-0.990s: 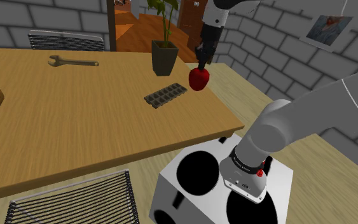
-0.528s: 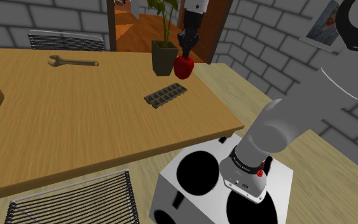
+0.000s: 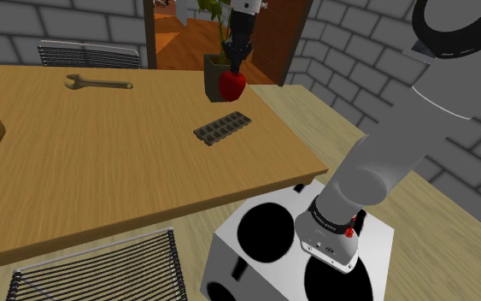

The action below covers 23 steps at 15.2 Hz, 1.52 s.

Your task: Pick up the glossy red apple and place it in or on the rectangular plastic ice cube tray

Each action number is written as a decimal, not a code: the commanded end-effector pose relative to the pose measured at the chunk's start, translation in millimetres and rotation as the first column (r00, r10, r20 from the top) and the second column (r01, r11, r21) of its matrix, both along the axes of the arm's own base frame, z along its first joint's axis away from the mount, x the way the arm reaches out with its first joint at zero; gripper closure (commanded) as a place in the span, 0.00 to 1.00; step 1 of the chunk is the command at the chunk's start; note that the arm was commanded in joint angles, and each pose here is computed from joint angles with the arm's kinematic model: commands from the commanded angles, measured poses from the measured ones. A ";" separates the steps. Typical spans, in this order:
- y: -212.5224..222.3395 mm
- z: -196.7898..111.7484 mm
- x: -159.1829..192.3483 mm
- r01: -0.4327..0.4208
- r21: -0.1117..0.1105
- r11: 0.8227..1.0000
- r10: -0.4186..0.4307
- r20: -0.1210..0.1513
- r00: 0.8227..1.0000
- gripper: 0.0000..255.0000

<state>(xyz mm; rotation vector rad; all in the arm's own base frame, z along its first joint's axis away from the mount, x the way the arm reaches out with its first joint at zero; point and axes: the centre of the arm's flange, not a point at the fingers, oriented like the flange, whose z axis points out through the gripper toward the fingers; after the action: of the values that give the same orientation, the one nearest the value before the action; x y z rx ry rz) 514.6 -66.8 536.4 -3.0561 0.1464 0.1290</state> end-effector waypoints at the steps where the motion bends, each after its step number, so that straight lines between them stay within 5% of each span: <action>1: 0.0 -10.7 0.5 0.000 0.000 1.000 0.000 0.001 1.000 1.00; 23: 0.0 -114.9 0.5 0.000 0.000 1.000 0.000 0.001 1.000 1.00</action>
<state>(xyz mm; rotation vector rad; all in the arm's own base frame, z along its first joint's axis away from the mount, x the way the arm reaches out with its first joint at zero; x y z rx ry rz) 515.3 -66.8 423.1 -3.0562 0.1465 0.1270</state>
